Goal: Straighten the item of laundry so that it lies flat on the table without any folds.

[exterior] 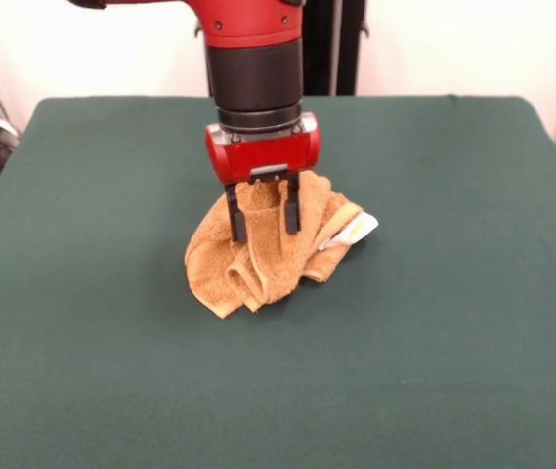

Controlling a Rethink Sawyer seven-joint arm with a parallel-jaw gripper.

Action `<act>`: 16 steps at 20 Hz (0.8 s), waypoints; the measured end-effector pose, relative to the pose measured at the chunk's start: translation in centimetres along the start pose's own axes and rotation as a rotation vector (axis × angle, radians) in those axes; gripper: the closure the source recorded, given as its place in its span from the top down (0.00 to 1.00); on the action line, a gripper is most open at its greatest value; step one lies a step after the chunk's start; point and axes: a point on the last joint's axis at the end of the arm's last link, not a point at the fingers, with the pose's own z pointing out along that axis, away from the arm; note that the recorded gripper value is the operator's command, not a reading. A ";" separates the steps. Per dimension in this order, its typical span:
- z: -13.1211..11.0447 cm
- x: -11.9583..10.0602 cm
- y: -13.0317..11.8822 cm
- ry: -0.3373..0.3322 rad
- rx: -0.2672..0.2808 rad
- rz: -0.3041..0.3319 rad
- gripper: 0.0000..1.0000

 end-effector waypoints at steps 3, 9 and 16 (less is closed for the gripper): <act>0.8 0.8 -0.1 0.012 0.004 -0.016 1.00; 1.5 1.5 -0.4 0.018 0.007 -0.034 1.00; 1.3 1.8 -1.9 0.015 0.009 -0.005 1.00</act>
